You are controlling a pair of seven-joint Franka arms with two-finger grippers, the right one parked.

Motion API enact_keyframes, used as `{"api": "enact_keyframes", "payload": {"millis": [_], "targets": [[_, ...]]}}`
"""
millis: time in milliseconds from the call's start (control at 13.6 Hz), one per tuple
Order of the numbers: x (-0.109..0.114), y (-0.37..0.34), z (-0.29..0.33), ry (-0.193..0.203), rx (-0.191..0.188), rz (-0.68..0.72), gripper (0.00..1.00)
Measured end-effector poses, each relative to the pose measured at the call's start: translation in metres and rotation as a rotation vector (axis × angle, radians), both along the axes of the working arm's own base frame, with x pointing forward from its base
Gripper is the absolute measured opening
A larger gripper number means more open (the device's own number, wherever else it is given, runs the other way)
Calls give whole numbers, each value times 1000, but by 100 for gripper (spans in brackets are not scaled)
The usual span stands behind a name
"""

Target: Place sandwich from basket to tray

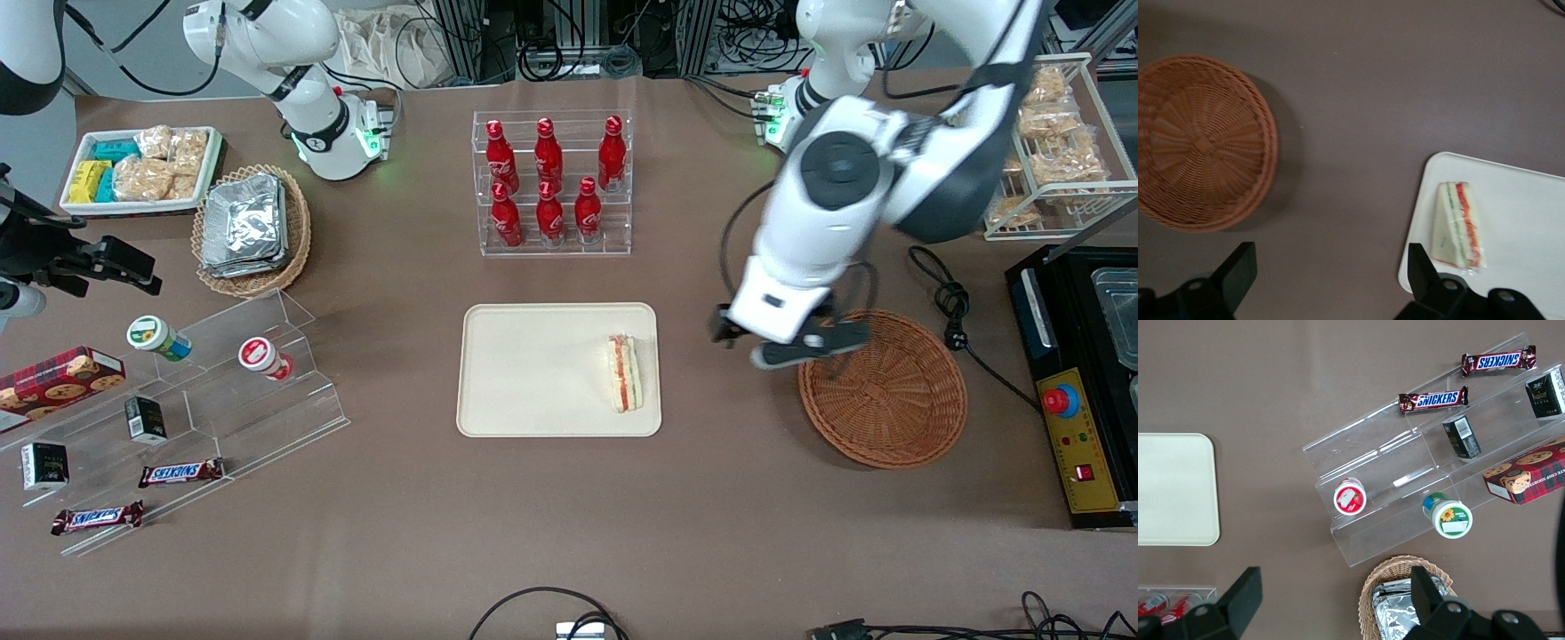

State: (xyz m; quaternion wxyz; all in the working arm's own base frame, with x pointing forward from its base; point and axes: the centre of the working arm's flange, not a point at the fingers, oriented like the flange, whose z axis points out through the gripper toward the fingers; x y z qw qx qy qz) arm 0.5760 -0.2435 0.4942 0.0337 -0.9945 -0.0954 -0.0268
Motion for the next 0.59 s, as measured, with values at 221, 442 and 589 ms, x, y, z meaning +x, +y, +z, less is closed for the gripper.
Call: {"api": "enact_keyframes", "payload": {"millis": [221,442,589], "targets": [[9,64,15,55,-16,-53,100],[12,151,46,46,-43,-81,100],[-5,185,63,38,-34,-96,100]]}}
